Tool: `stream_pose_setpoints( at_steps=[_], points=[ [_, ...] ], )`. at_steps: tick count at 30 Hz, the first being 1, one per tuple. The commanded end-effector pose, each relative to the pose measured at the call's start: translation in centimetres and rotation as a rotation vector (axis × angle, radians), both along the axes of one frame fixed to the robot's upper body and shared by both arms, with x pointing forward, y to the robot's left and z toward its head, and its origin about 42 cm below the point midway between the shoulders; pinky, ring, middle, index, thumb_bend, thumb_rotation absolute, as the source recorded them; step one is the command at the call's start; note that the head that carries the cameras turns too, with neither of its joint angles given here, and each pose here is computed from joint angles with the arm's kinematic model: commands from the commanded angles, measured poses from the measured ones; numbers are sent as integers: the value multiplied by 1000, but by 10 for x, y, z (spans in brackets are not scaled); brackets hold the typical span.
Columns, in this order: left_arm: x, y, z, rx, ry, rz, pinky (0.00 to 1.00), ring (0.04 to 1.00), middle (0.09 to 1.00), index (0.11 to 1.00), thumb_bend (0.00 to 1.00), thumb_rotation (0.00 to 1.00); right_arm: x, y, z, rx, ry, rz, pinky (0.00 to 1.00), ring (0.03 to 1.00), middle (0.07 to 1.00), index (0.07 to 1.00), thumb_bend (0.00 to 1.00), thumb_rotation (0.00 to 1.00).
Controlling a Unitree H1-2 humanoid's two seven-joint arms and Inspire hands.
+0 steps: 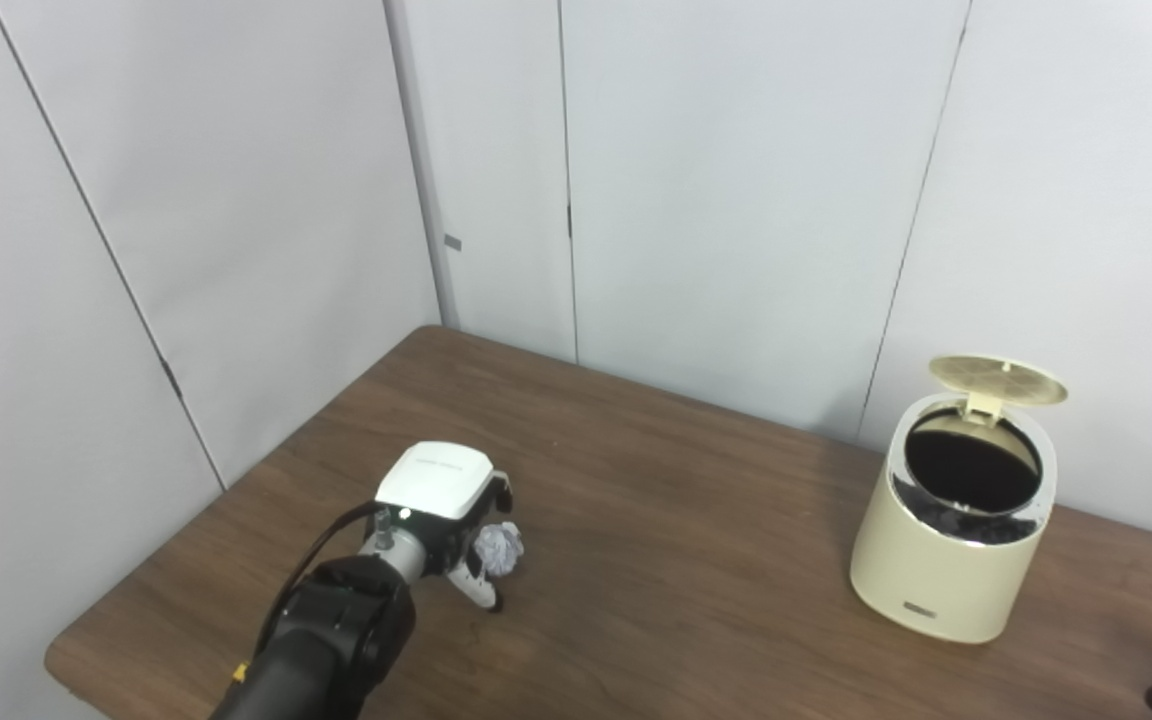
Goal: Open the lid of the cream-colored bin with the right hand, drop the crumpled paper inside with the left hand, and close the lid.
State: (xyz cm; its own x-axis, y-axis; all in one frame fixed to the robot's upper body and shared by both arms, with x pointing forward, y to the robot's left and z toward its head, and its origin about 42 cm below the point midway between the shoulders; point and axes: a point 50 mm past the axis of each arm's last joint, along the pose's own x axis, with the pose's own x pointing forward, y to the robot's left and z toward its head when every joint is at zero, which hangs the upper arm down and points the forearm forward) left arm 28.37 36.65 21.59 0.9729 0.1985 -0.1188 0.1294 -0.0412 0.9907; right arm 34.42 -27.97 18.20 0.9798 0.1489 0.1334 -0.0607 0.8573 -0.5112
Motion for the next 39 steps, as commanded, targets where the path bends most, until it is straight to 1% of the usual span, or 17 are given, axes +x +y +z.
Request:
stream_pose_setpoints(
  at_steps=[1, 9, 14, 17, 20, 25, 26, 29, 31, 32, 33, 34, 35, 38, 39],
  points=[
    [6, 6, 7, 28, -22, 1, 541, 652, 691, 710, 833, 207, 2, 3, 19, -3, -70, 13, 314, 661, 833, 825, 948, 641],
    [7, 10, -1, 45, 6, 11, 561, 683, 699, 709, 820, 230, -3, 2, 18, -10, -77, 13, 332, 683, 850, 843, 927, 660],
    [8, 12, -7, 46, 13, 2, 537, 652, 692, 695, 826, 203, -5, 0, 16, -8, -76, 12, 347, 705, 860, 845, 918, 663],
    [8, 12, -10, 43, 20, -8, 526, 640, 685, 684, 825, 191, -6, 0, 16, -11, -80, 11, 352, 702, 862, 846, 910, 668],
    [8, 13, -13, 33, 33, -15, 519, 629, 663, 677, 811, 185, -7, -1, 15, -5, -77, 12, 358, 707, 869, 849, 904, 668],
    [9, 12, -22, 12, 36, -31, 496, 612, 635, 644, 805, 138, -8, -2, 15, 1, -79, 11, 366, 707, 870, 851, 887, 664],
    [10, 11, -24, 9, 37, -34, 477, 596, 619, 634, 809, 124, -8, -2, 15, 4, -77, 11, 368, 708, 871, 850, 887, 663],
    [11, 10, -29, 3, 60, -23, 466, 588, 603, 616, 798, 117, -8, -3, 16, 4, -77, 10, 371, 714, 876, 852, 888, 671],
    [11, 8, -32, -6, 61, -25, 455, 572, 583, 603, 799, 95, -8, -3, 16, 1, -79, 8, 373, 715, 876, 854, 889, 677],
    [11, 7, -34, -7, 60, -28, 419, 530, 515, 564, 664, 48, -8, -4, 16, -1, -80, 8, 375, 712, 876, 855, 888, 682],
    [11, 7, -35, -5, 60, -32, 381, 488, 500, 529, 597, 24, -8, -4, 16, 1, -78, 9, 375, 710, 879, 857, 887, 688],
    [11, 6, -36, -2, 62, -35, 358, 464, 458, 528, 552, 10, -9, -4, 17, 3, -76, 9, 376, 708, 883, 859, 887, 691],
    [11, 6, -37, 1, 64, -37, 350, 453, 442, 528, 537, 5, -9, -4, 17, 6, -76, 8, 378, 707, 883, 858, 886, 691],
    [12, 5, -40, 7, 60, -43, 278, 361, 471, 494, 528, 0, -9, -4, 18, 13, -75, 8, 386, 704, 875, 849, 876, 682],
    [11, 5, -40, 8, 58, -44, 285, 363, 473, 491, 528, 0, -9, -5, 18, 16, -77, 9, 388, 704, 874, 846, 873, 678]
  ],
)
